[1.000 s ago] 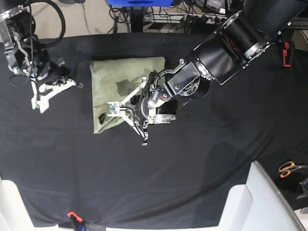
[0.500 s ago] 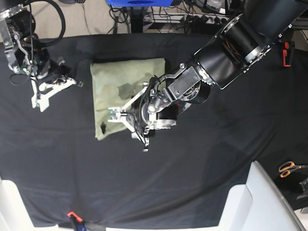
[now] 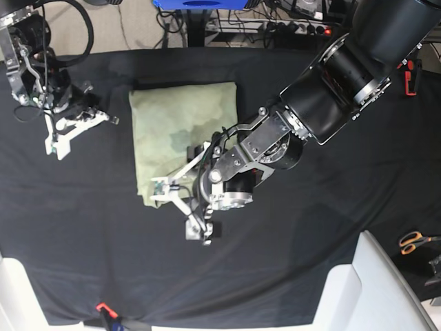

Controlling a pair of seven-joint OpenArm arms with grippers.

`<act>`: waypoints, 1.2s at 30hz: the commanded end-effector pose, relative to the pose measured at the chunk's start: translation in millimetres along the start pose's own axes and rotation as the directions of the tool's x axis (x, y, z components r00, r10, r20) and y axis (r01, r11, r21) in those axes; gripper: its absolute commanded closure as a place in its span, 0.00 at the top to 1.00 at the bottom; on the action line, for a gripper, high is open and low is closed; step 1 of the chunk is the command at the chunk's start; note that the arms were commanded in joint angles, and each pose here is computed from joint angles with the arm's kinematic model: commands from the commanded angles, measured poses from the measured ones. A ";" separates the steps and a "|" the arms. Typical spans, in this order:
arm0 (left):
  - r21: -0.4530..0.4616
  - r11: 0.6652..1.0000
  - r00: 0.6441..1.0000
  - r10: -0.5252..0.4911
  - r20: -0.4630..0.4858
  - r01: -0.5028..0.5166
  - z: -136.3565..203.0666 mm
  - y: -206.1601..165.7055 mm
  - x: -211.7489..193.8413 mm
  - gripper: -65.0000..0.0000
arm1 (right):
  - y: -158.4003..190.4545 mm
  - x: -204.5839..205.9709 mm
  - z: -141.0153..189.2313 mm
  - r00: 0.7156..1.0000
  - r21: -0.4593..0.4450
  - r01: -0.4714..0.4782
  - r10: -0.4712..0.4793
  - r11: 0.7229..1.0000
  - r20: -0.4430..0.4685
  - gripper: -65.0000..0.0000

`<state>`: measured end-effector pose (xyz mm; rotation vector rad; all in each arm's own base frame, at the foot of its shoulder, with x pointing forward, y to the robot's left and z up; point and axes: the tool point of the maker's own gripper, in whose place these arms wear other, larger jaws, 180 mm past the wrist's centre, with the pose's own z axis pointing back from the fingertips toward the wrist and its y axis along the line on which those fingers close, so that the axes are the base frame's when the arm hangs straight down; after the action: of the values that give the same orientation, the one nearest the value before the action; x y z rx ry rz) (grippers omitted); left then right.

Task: Fold the T-shirt properly
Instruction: 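Drag the folded shirt with the left gripper to square it, then release the shirt with the left gripper and lift it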

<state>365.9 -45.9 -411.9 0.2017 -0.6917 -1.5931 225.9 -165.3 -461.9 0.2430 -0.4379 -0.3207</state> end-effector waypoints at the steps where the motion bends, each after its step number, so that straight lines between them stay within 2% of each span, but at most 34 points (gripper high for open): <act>1: 0.052 0.999 0.999 -0.010 0.041 0.008 9.4 21.6 16.3 0.90 | 1.2 10.2 3.2 1.000 0.007 -0.011 0.011 1.000 0.028 0.00; 5: 0.105 0.994 0.997 -0.029 0.069 0.021 27.6 33.0 33.7 0.90 | 1.7 10.9 3.2 1.000 0.008 -0.010 0.010 1.000 0.029 0.00; 6: 0.115 0.993 0.998 -0.030 0.061 0.023 33.0 33.7 33.1 0.88 | 2.1 11.2 3.4 0.999 0.009 -0.011 0.011 1.000 0.030 0.00; 7: 0.111 0.994 0.998 -0.026 0.065 0.019 37.2 26.2 35.8 0.82 | 2.4 10.7 3.3 1.000 0.010 -0.012 0.011 1.000 0.029 0.00; 9: 0.103 0.995 0.997 -0.016 0.073 0.009 45.1 10.2 38.0 0.55 | 3.2 10.6 3.4 0.999 0.011 -0.013 0.013 1.000 0.029 0.00; 11: 0.085 0.996 0.996 0.019 0.093 -0.027 52.8 -9.1 36.8 0.12 | 3.2 10.6 3.4 0.999 0.011 -0.013 0.013 1.000 0.029 0.00; 12: 0.070 0.996 0.994 0.046 0.101 -0.053 55.1 -20.1 36.0 0.00 | 3.2 10.6 3.4 0.999 0.011 -0.013 0.013 1.000 0.029 0.00; 16: 0.003 0.986 0.982 0.164 0.097 -0.165 57.9 -58.4 24.5 0.00 | 2.4 10.5 3.2 0.999 0.008 -0.015 0.015 1.000 0.029 0.00; 20: -0.053 0.974 0.973 0.224 0.060 -0.221 54.8 -88.1 11.6 0.00 | 2.2 10.6 3.2 0.999 0.007 -0.016 0.016 1.000 0.029 0.00; 25: -0.111 0.966 0.970 0.239 0.035 -0.234 53.7 -118.3 7.7 0.00 | 2.0 9.8 3.2 0.999 0.007 -0.016 0.015 1.000 0.028 0.00; 32: -0.213 0.947 0.970 0.227 -0.093 -0.242 44.7 -172.8 -32.1 0.00 | 2.5 9.6 3.0 1.000 0.008 -0.015 0.014 1.000 0.028 0.00; 36: -0.191 0.952 0.970 0.228 -0.080 -0.240 49.9 -164.7 -33.8 0.00 | 7.4 9.9 2.0 1.000 0.020 -0.006 0.006 1.000 0.029 0.00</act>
<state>198.6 -1.0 -476.2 -0.0084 -0.4667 -1.4151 225.9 -162.9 -462.3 0.2451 -0.4382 -0.3171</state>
